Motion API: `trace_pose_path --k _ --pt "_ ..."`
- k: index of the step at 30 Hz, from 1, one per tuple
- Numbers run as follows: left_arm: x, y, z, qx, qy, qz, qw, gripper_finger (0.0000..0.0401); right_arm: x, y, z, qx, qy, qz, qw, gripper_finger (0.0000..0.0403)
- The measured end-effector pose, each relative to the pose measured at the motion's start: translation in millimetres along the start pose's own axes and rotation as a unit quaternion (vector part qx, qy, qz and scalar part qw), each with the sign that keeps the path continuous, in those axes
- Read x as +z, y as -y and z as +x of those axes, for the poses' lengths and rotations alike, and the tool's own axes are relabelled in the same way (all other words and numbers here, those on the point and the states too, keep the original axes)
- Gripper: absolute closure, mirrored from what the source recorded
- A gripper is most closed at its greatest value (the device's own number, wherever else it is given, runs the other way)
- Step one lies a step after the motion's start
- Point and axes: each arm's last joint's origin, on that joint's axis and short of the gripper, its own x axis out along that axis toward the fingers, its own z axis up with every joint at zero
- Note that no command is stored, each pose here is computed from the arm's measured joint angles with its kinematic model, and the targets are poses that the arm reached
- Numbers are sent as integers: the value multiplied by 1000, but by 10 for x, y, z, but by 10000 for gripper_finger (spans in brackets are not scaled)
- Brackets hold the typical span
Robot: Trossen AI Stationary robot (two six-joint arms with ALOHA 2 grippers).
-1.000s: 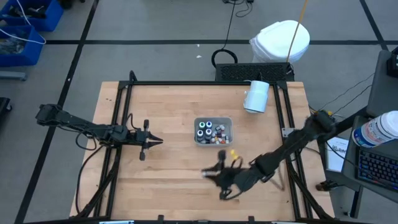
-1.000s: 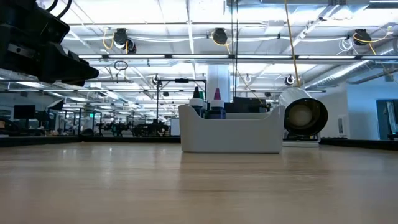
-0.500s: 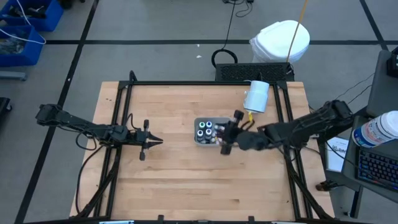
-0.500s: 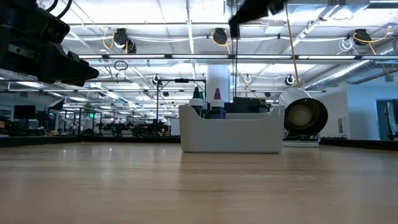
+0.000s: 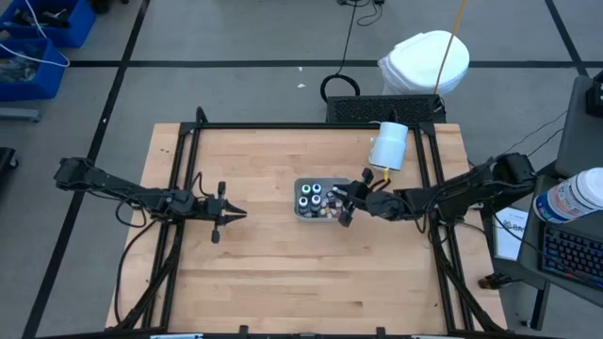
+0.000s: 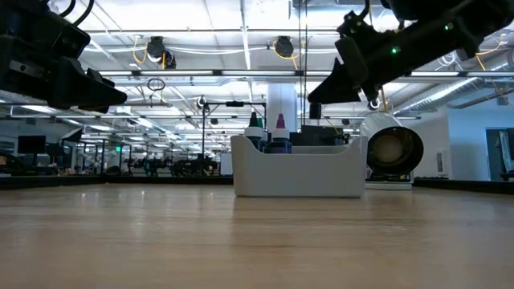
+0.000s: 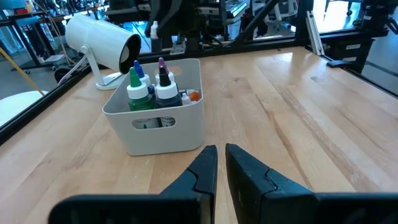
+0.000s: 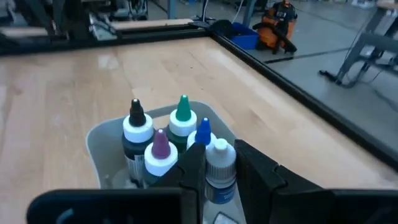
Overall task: Pick & Place food coloring
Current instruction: Put the small blue food coloring bottle into the gray bin
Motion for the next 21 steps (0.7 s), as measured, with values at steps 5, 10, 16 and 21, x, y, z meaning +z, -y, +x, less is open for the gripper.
trace_pose_path --k 5,10,16,21 --pt "2 0 0 0 1 0 1000 359 -166 -49 58 1 -21 25 999 348" --pt "6 0 0 0 3 1 1000 359 -280 -165 157 7 -23 28 999 348" --pt "6 0 0 0 3 1 1000 359 -383 -159 241 -51 -20 28 998 348" --pt "5 0 0 0 3 7 1000 359 -404 -93 329 -72 -17 34 997 348"
